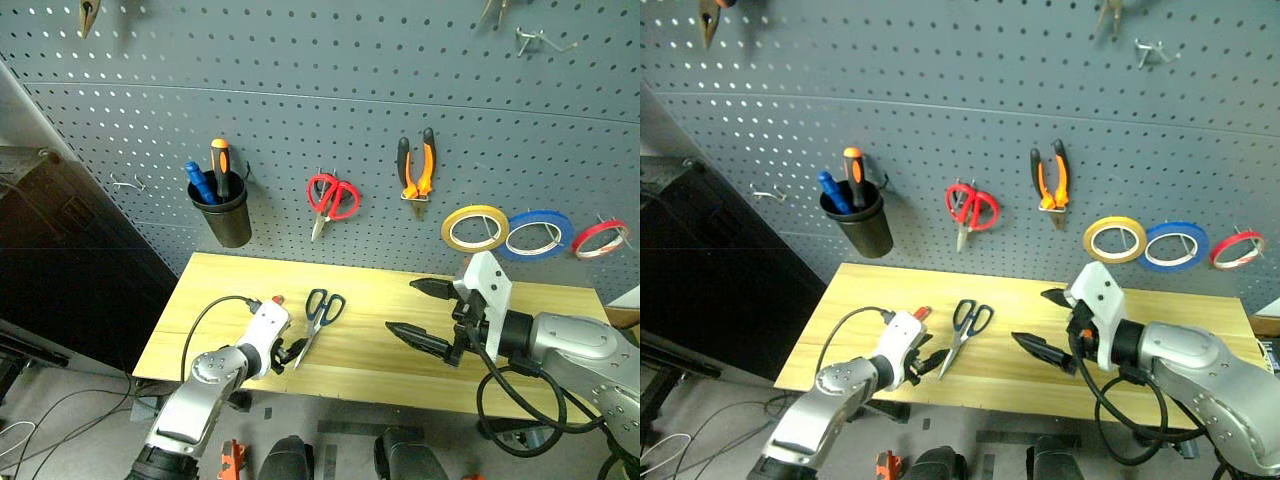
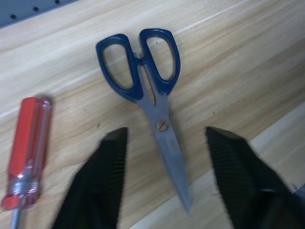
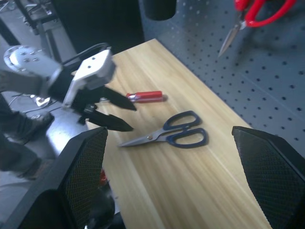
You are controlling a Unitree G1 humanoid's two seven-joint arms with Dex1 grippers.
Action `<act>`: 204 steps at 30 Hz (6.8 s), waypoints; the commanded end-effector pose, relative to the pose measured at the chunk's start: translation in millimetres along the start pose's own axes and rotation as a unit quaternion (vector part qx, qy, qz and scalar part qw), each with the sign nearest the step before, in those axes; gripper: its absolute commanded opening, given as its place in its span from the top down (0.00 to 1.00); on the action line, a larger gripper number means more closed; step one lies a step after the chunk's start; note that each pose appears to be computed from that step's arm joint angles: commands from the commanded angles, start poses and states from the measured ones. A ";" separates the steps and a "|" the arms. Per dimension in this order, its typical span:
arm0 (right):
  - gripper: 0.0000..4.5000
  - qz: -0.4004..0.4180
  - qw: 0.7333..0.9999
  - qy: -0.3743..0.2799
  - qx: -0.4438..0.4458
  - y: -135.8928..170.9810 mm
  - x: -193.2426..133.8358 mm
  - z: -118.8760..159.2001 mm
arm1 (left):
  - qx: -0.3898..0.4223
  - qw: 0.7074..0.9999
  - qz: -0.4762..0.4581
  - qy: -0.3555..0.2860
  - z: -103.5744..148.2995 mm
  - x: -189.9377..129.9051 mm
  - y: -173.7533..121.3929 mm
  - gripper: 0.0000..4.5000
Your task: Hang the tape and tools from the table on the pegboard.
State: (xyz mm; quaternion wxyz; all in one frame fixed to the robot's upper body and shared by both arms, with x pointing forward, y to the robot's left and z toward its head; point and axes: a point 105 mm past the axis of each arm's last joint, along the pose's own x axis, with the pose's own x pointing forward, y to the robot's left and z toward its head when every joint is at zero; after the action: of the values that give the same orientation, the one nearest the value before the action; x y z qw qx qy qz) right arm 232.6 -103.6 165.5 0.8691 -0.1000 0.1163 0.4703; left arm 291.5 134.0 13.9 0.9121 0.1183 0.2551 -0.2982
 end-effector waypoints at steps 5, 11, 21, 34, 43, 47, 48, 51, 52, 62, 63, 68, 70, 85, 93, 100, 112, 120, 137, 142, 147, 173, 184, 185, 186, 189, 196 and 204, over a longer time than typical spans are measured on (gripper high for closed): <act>0.00 0.019 1.000 -0.003 -0.015 5.3 -0.4 6.8 | -0.035 0.998 0.004 0.060 -2.3 24.7 -8.1 0.01; 0.00 0.023 1.000 -0.008 -0.010 5.2 0.0 10.3 | -0.052 0.992 0.022 0.112 -11.4 38.6 -12.7 0.01; 0.00 0.029 0.999 -0.007 -0.019 10.3 4.7 10.3 | -0.068 0.987 0.033 0.140 -15.0 53.8 -10.7 0.01; 0.00 0.029 0.999 -0.004 -0.014 9.7 4.8 11.1 | -0.106 0.978 0.055 0.171 -22.9 66.9 0.3 0.05; 0.00 0.028 1.000 -0.003 -0.010 8.8 3.8 11.4 | -0.112 0.976 0.050 0.182 -26.4 68.7 3.5 0.63; 0.00 0.026 1.000 -0.004 -0.007 8.3 3.6 11.1 | -0.104 0.978 0.048 0.173 -25.8 68.3 7.7 0.75; 0.00 0.026 1.000 -0.004 -0.006 8.3 3.6 10.9 | -0.102 0.979 0.047 0.171 -25.8 68.1 8.2 0.75; 0.00 0.024 1.000 -0.005 -0.004 8.1 3.6 10.9 | -0.084 0.984 0.035 0.153 -22.7 67.3 9.0 0.75; 0.00 0.023 1.000 -0.005 -0.004 8.0 3.6 10.9 | -0.084 0.985 0.033 0.149 -22.2 67.0 9.2 0.75; 0.00 -0.022 0.999 -0.037 -0.028 -0.9 -1.2 25.4 | -0.005 0.999 0.004 0.038 -5.1 34.1 20.9 0.75; 0.00 -0.026 0.998 -0.041 -0.030 -1.9 -1.8 27.4 | -0.007 1.000 0.005 0.025 -3.6 29.9 21.0 0.75; 0.00 -0.038 0.998 -0.041 -0.043 -4.1 -4.0 29.0 | 0.032 0.999 0.006 -0.041 11.6 12.2 18.8 0.76; 0.00 -0.040 0.997 -0.039 -0.048 -4.4 -4.6 29.4 | 0.049 0.996 0.007 -0.072 19.3 5.8 17.9 0.76; 0.00 -0.060 0.991 -0.058 -0.106 -5.3 -10.7 50.0 | 0.237 0.906 0.087 -0.339 94.9 -80.1 21.1 0.76; 0.00 -0.077 0.987 -0.078 -0.118 -18.3 -15.9 63.1 | 0.219 0.881 0.112 -0.403 136.7 -90.0 17.9 0.76; 0.00 -0.081 0.986 -0.082 -0.123 -22.1 -15.7 67.0 | 0.210 0.886 0.095 -0.402 153.0 -72.1 14.4 0.76; 0.00 -0.081 0.985 -0.089 -0.127 -20.7 -13.4 70.9 | 0.212 0.901 0.092 -0.367 140.8 -41.9 29.7 0.76; 0.00 -0.074 0.982 -0.113 -0.130 -18.7 -6.2 81.2 | 0.219 0.896 0.081 -0.377 148.0 -30.5 23.2 0.76; 0.00 -0.067 0.991 -0.092 -0.067 -12.6 3.3 56.2 | 0.136 0.980 0.059 -0.136 61.6 -3.1 43.9 0.00; 0.00 -0.046 0.999 -0.020 0.014 1.9 14.1 22.4 | 0.111 0.991 0.073 -0.020 20.1 -13.7 70.4 0.00; 0.00 -0.011 0.998 -0.020 0.055 17.9 25.9 20.3 | 0.096 0.992 0.063 0.057 0.8 -10.4 86.8 0.00; 0.00 0.030 0.999 0.036 0.013 16.2 27.7 23.8 | -0.002 0.987 0.080 0.141 -45.7 16.0 100.8 0.79; 0.00 0.004 0.996 -0.026 -0.090 2.8 21.1 52.4 | -0.027 0.978 0.202 -0.041 -12.2 -16.0 120.7 0.79; 0.00 0.007 0.994 -0.039 -0.103 3.3 19.6 56.5 | -0.027 0.974 0.218 -0.059 -11.7 -24.1 121.0 0.79; 0.00 0.010 0.992 -0.051 -0.115 4.0 18.3 60.1 | -0.023 0.970 0.228 -0.076 -10.6 -31.3 119.0 0.79; 0.00 0.039 0.988 -0.073 -0.131 8.4 14.8 68.7 | 0.016 0.959 0.247 -0.137 2.6 -52.8 103.1 0.79; 0.00 0.042 0.984 -0.088 -0.149 -6.6 9.6 75.1 | 0.082 0.912 0.283 -0.285 75.0 -81.9 78.3 0.79; 0.00 0.049 0.978 -0.096 -0.178 -19.8 6.7 87.8 | 0.120 0.857 0.275 -0.419 158.3 -105.7 63.6 0.79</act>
State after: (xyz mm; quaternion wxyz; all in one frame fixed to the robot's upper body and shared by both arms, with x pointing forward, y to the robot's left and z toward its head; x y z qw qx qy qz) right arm 263.7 -81.9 234.3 0.8237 -0.1894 -0.0185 0.5341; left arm 324.1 184.1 175.3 0.9686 0.1590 -0.1691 -0.0889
